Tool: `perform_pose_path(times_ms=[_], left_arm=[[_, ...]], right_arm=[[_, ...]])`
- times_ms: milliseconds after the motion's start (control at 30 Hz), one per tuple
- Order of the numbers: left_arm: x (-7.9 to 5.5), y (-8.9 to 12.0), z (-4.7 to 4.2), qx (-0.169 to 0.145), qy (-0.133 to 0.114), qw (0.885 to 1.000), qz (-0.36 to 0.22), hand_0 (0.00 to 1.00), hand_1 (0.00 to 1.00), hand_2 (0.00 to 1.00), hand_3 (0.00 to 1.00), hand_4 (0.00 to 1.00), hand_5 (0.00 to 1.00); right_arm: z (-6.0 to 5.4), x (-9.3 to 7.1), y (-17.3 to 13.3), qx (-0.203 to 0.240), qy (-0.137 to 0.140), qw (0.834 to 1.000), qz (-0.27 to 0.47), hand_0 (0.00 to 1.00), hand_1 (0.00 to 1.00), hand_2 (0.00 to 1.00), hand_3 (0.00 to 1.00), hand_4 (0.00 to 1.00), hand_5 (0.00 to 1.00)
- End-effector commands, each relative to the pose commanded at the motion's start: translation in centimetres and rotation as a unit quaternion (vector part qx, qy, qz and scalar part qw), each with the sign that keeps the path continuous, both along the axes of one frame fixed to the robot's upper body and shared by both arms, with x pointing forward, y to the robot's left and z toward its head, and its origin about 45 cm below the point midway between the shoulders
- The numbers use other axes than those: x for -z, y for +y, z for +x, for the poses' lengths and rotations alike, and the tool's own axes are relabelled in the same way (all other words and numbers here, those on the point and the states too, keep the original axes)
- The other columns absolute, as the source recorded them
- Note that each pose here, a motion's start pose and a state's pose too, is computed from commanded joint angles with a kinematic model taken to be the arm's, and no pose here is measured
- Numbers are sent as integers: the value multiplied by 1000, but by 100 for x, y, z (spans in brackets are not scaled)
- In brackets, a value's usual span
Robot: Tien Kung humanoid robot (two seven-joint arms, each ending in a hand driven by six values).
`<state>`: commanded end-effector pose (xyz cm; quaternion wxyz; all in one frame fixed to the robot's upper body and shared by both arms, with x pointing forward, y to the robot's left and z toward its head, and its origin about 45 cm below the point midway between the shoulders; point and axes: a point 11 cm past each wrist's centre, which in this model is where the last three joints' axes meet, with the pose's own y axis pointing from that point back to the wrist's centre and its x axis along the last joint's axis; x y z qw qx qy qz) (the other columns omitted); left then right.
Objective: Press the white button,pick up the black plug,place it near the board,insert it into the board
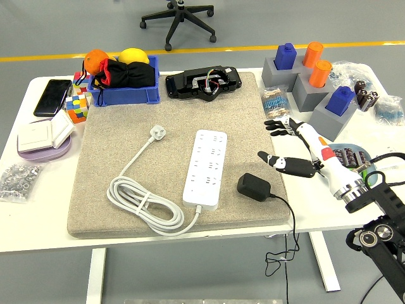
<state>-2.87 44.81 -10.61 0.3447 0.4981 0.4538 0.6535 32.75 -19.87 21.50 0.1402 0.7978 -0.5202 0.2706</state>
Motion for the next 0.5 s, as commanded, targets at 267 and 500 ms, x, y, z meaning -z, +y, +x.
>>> perform_pose_path(times_ms=[267,500], left_arm=[[1,-3,16,1,-1,1000,0,461,500,526,568,609,245],[3,-8,16,1,0,1000,-1,462,501,526,568,609,245]], right_arm=[[-1,-59,391,-55,-18,997,-42,148,90,162,710,267,15],[-24,24,623,-87,13,991,-100,2,2,42,748,235,2]])
